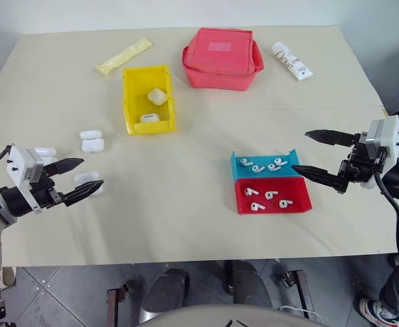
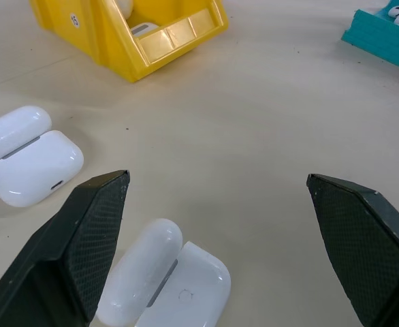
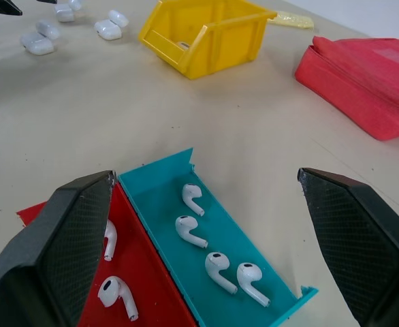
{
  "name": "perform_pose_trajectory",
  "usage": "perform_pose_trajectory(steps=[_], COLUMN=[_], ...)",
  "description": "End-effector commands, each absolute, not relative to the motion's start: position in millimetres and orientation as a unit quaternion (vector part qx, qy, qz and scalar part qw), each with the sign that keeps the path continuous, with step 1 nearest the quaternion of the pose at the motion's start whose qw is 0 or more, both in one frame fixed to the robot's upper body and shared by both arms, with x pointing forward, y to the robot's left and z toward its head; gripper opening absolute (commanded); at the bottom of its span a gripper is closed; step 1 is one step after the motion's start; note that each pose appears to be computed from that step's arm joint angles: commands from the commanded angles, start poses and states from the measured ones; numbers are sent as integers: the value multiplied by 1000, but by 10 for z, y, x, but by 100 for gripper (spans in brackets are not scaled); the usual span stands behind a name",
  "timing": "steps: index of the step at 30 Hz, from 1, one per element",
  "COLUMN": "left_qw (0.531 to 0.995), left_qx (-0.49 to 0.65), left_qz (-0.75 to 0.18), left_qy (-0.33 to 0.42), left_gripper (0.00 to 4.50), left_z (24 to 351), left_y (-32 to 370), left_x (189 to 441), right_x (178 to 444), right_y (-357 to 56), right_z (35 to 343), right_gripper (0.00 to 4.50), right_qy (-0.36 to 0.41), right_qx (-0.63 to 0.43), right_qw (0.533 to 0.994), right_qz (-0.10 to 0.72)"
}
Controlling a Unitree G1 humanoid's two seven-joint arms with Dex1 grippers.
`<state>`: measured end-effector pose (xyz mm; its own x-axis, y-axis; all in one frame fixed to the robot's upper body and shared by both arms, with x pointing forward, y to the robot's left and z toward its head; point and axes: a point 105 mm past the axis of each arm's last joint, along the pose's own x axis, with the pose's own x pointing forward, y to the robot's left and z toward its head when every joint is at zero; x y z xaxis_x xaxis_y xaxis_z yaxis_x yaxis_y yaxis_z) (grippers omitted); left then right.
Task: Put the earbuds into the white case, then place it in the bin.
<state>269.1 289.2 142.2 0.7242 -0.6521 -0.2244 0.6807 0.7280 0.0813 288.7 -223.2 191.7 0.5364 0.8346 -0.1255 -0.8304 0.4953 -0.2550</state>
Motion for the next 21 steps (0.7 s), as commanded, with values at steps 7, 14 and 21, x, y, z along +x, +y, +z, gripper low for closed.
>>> perform_pose_trajectory(steps=[7, 14, 21], left_qw=[940, 943, 946], left_qx=[100, 104, 83], left_qz=[-322, -285, -242], left_qy=[58, 137, 201], left_gripper=[444, 444, 444], left_z=[1648, 1551, 1351], left_y=[2957, 3245, 3514], left_x=[2725, 2293, 1692], right_x=[2922, 2955, 2946], right_y=[-2186, -2111, -2012], right_z=[2036, 2041, 2084], right_gripper=[450, 450, 450], right_qy=[-28, -24, -26], right_qx=[-162, -162, -156], right_qw=[855, 837, 799], right_qz=[492, 522, 580])
